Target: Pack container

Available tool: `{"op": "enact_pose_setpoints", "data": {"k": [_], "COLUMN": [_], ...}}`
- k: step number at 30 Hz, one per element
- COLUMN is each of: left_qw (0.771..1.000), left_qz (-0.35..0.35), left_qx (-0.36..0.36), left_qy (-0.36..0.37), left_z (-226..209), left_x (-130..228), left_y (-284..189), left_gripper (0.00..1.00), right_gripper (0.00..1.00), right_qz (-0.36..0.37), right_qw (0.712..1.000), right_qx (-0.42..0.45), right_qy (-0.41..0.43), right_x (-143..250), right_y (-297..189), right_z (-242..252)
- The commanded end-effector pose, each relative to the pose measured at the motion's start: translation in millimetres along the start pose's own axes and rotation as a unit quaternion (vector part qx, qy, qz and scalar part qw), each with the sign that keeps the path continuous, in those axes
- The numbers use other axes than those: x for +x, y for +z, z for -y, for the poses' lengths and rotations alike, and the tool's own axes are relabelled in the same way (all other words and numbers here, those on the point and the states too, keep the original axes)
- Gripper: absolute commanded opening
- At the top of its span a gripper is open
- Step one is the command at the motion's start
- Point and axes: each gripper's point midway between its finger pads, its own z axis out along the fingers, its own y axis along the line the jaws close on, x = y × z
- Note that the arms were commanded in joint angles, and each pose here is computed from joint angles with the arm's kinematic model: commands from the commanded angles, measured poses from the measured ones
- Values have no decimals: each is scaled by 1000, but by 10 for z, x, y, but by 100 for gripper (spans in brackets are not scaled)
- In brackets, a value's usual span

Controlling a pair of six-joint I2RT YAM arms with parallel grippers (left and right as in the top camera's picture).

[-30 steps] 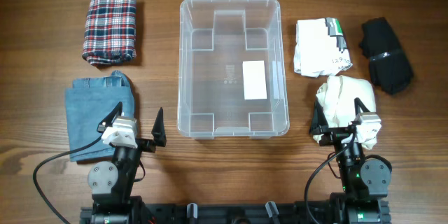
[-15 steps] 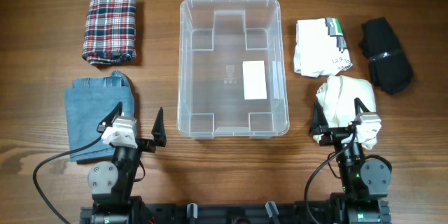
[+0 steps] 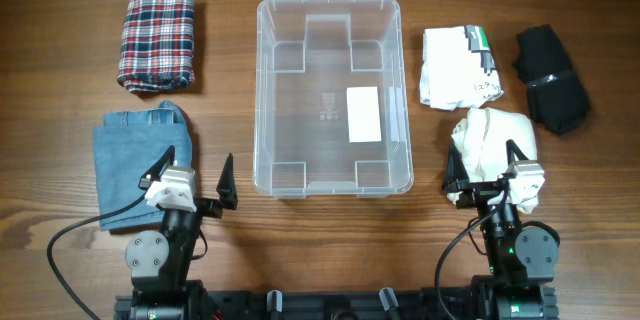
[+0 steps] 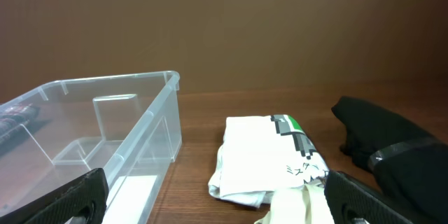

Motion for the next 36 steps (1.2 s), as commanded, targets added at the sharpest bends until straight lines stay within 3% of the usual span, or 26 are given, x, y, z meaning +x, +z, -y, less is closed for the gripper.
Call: {"op": "enact_pose_setpoints", "data": {"k": [1, 27, 36], "left_qw": [1000, 1000, 1000], "left_qz": [-7, -7, -7], "left_qx": [-6, -6, -6], "left_qy": [5, 5, 5], "left_z": [-29, -29, -29], "left_x": [45, 45, 45], "left_y": [5, 5, 5], "left_gripper": [100, 100, 100], "right_gripper": [100, 100, 100], "right_qz": [0, 1, 19], "right_qw": [1000, 1000, 996], "right_qx": [-6, -5, -15], "right_qy": [-5, -5, 89], "right_x": [0, -2, -99], "right_y": [2, 2, -1], "right_z": [-19, -14, -46]}}
